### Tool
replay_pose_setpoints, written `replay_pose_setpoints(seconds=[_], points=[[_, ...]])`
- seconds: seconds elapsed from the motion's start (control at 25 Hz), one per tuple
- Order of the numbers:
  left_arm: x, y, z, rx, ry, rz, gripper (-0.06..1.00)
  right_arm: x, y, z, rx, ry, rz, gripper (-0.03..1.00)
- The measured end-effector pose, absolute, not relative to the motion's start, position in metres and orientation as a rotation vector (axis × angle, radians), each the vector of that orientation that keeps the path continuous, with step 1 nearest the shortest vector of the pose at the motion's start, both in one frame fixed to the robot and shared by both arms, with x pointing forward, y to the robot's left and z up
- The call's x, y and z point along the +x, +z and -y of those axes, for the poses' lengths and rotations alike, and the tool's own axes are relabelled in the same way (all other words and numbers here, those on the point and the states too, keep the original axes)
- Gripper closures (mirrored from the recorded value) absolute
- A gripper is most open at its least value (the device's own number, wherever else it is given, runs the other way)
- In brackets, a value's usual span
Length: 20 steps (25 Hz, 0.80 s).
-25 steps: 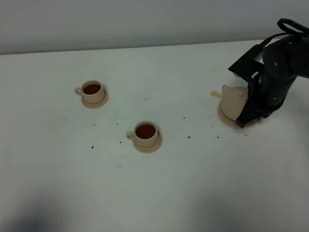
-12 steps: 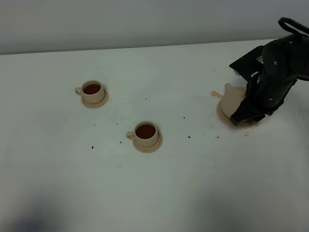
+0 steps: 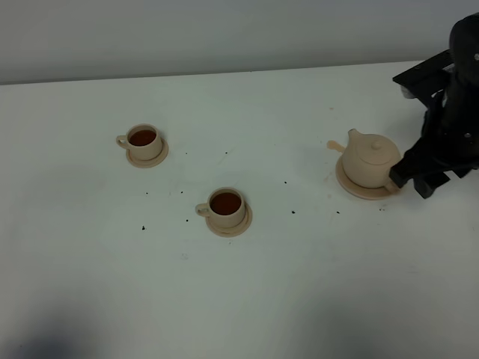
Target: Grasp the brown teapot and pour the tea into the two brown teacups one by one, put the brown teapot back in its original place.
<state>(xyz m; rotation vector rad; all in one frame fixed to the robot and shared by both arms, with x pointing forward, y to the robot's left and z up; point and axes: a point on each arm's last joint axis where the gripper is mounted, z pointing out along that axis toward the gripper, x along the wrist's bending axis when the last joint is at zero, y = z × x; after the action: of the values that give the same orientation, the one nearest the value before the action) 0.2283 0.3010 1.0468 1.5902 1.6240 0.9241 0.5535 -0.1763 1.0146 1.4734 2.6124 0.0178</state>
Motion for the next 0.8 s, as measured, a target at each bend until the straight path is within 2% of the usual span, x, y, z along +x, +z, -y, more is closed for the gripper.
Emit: replay_pose_setpoints(seconds=[0.2, 0.44, 0.8], points=[[0.228, 1.047, -0.301, 1.590, 0.924, -1.624, 0.57, 0.517, 1.037, 0.191, 1.590, 0.006, -2.563, 0.46], [0.228, 1.047, -0.301, 1.590, 0.924, -1.624, 0.57, 0.441, 1.057, 0.223, 1.708, 0.103, -2.439, 0.46], [0.228, 1.047, -0.301, 1.590, 0.924, -1.624, 0.57, 0.342, 1.052, 0.264, 1.692, 0.324, -2.332, 0.46]])
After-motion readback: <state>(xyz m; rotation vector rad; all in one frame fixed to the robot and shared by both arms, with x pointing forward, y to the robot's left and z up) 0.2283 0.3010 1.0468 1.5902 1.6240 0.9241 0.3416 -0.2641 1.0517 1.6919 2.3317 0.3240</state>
